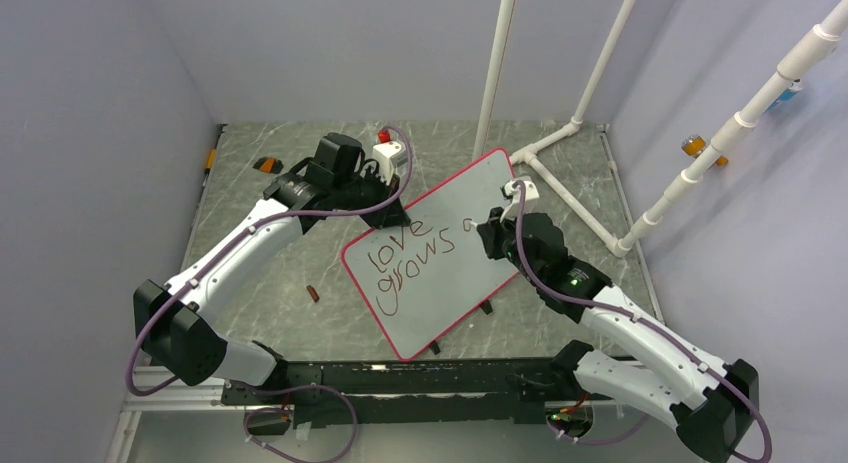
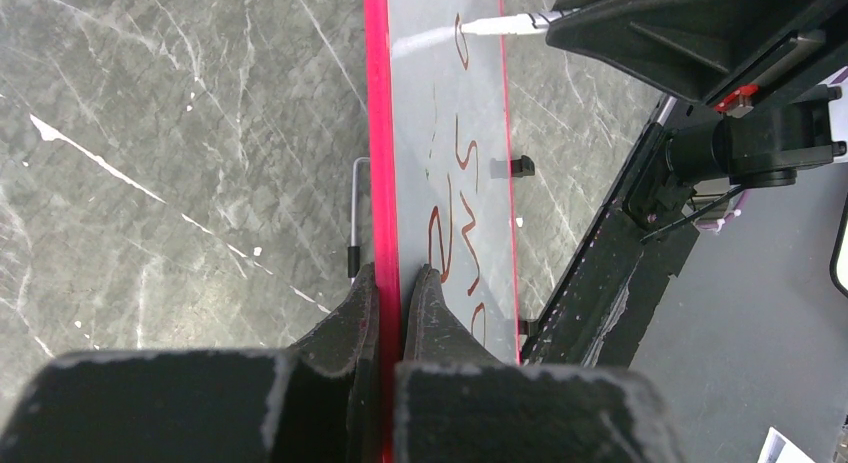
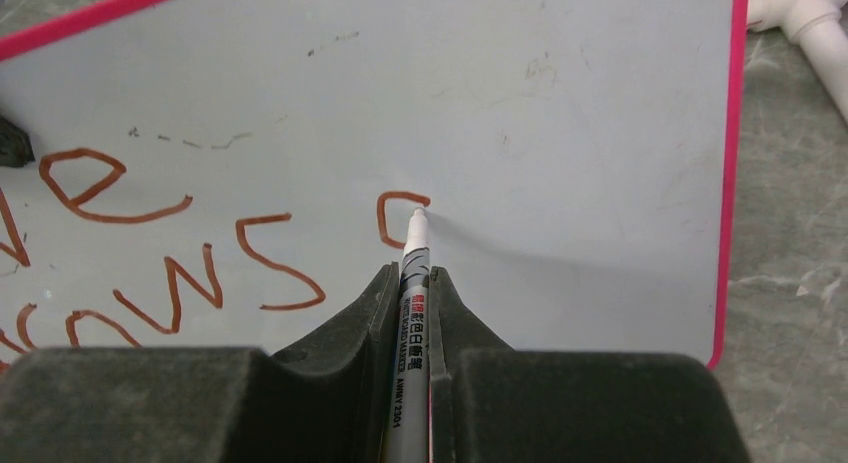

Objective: Write a sentence on the whiteboard
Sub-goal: Write a sentence.

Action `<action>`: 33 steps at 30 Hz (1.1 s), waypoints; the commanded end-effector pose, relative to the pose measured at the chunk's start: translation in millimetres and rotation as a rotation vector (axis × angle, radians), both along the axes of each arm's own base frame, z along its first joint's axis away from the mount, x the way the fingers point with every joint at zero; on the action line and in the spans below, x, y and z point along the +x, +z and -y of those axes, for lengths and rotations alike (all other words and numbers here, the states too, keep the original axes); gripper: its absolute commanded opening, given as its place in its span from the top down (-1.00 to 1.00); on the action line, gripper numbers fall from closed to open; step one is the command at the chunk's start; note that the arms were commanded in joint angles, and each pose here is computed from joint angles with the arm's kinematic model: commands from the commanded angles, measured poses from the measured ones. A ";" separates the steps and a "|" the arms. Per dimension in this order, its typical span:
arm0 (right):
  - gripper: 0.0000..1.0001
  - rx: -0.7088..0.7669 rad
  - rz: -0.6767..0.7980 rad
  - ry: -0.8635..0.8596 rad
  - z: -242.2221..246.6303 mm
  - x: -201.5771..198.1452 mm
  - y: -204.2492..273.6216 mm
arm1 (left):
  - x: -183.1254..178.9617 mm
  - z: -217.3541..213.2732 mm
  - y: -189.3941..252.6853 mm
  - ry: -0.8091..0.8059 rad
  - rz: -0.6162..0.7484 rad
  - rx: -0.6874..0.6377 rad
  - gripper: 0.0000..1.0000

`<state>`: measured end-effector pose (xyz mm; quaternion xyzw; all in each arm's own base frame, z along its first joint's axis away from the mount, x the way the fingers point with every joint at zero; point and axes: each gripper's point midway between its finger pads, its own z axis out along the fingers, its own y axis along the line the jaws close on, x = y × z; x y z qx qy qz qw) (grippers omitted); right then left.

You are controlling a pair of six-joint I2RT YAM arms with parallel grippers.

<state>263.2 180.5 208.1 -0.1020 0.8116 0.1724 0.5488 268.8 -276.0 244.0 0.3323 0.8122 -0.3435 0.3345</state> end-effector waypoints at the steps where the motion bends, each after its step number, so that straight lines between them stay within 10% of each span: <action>1: 1.00 0.012 0.057 -0.007 -6.2 12.6 26.3 | 30.7 -13.8 -2.9 0.021 0.206 0.118 1.00; 33: 1.00 0.045 -0.017 -0.021 -3.8 2.9 0.2 | 30.4 -14.4 -0.6 0.023 0.211 0.115 1.00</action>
